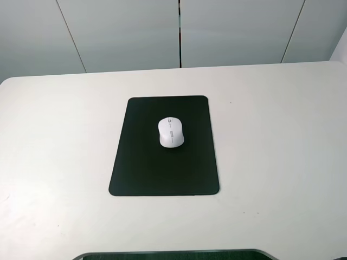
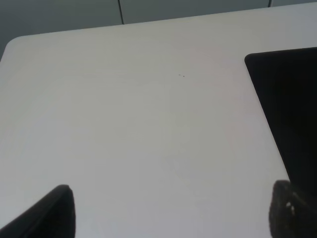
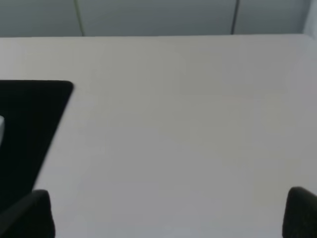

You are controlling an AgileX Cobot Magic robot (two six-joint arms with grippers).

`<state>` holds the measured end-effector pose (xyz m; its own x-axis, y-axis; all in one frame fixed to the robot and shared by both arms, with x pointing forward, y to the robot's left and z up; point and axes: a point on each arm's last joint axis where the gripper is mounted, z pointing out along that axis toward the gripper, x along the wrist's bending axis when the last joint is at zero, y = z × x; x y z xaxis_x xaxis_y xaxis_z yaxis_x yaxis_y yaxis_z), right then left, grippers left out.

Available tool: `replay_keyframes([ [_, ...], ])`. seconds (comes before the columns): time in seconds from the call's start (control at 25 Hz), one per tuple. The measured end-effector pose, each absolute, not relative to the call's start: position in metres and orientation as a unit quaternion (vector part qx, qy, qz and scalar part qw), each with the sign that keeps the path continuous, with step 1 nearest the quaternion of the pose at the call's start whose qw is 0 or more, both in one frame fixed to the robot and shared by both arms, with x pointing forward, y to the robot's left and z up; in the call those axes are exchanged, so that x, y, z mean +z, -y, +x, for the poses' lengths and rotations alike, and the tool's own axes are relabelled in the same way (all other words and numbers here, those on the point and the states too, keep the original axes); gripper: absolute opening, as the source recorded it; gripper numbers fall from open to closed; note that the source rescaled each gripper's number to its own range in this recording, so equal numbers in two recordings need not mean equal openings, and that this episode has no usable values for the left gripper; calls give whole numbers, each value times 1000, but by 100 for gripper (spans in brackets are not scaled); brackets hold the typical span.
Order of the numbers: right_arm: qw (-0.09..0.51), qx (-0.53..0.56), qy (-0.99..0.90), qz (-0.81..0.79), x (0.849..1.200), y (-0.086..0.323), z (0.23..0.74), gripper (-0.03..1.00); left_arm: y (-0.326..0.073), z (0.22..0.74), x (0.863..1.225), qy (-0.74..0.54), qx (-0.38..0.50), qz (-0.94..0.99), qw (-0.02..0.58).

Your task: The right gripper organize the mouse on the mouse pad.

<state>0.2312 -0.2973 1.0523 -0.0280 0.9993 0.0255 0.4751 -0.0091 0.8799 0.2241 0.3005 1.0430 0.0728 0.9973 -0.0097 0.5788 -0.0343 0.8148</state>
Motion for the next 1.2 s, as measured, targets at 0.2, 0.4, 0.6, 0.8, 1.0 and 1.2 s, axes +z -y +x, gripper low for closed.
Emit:
replay_keyframes([
  [0.2, 354, 370, -603, 612, 1052, 297, 231, 100, -301, 224, 1043, -607, 309, 649, 339],
  [0.4, 354, 370, -603, 612, 1052, 297, 231, 100, -301, 224, 1043, -607, 309, 649, 339],
  [0.6, 354, 370, -603, 612, 1052, 297, 231, 100, -301, 224, 1043, -607, 309, 649, 339],
  [0.8, 354, 370, -603, 612, 1052, 297, 231, 100, -301, 224, 1043, -607, 309, 649, 339],
  [1.0, 353, 369, -604, 612, 1052, 297, 231, 100, -301, 224, 1043, -607, 309, 649, 339],
  [1.2, 353, 369, -604, 612, 1052, 297, 231, 100, -301, 224, 1043, -607, 309, 649, 339],
])
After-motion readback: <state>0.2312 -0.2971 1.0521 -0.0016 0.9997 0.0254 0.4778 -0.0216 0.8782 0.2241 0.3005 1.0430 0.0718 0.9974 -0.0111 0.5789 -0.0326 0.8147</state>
